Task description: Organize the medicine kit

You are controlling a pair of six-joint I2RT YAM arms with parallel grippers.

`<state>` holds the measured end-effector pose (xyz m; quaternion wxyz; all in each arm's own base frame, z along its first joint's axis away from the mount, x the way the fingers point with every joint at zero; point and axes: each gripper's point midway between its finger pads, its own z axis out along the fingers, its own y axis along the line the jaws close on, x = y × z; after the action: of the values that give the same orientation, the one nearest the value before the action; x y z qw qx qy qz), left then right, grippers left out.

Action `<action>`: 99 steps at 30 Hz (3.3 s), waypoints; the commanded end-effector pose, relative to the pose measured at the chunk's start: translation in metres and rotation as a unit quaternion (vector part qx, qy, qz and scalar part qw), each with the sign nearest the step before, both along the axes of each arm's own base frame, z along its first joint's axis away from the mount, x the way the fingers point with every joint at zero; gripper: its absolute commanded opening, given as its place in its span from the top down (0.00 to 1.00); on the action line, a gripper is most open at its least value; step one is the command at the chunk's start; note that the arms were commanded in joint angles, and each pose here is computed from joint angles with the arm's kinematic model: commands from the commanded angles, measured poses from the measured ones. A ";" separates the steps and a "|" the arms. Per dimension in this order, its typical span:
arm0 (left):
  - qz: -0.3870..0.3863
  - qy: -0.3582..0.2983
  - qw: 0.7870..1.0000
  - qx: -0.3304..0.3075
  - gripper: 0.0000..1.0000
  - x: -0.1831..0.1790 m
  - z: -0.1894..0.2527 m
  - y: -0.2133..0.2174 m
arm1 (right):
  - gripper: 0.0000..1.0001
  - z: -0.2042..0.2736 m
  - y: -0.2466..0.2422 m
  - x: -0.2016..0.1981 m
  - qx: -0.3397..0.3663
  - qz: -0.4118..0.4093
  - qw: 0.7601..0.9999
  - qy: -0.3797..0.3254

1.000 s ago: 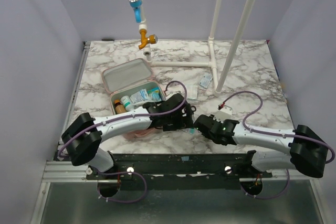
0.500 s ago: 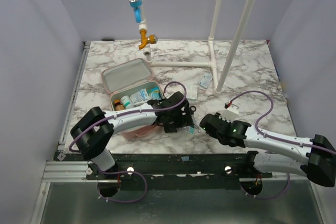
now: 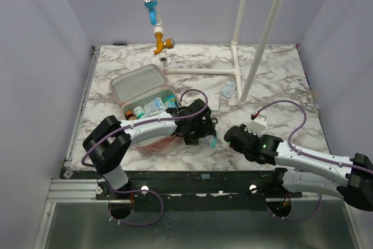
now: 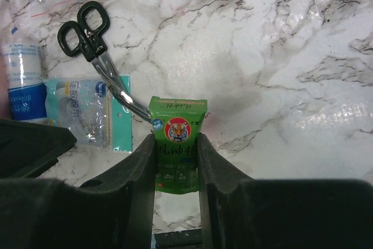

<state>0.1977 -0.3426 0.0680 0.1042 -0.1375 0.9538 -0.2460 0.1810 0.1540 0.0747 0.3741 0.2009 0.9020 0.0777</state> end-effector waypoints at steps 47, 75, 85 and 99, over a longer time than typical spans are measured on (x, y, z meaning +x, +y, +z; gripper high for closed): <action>-0.072 -0.115 0.961 0.239 0.15 0.057 0.003 0.056 | 0.67 0.000 -0.006 0.001 0.015 0.018 0.999 -0.032; -0.136 -0.134 0.953 0.237 1.00 0.085 0.011 0.061 | 0.66 0.004 0.003 0.006 0.001 0.032 0.999 -0.031; -0.114 -0.202 0.953 0.194 1.00 0.079 0.111 0.084 | 0.66 0.033 0.022 0.020 0.014 0.042 0.998 -0.054; -0.008 -0.194 0.957 0.216 1.00 0.072 0.117 0.212 | 0.68 0.098 0.147 0.067 0.021 0.219 0.970 -0.101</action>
<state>0.2811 -0.1650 0.1981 0.3283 -0.0387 0.9410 -0.0724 0.2342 0.2482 0.1506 0.4317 0.0634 0.8875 0.1481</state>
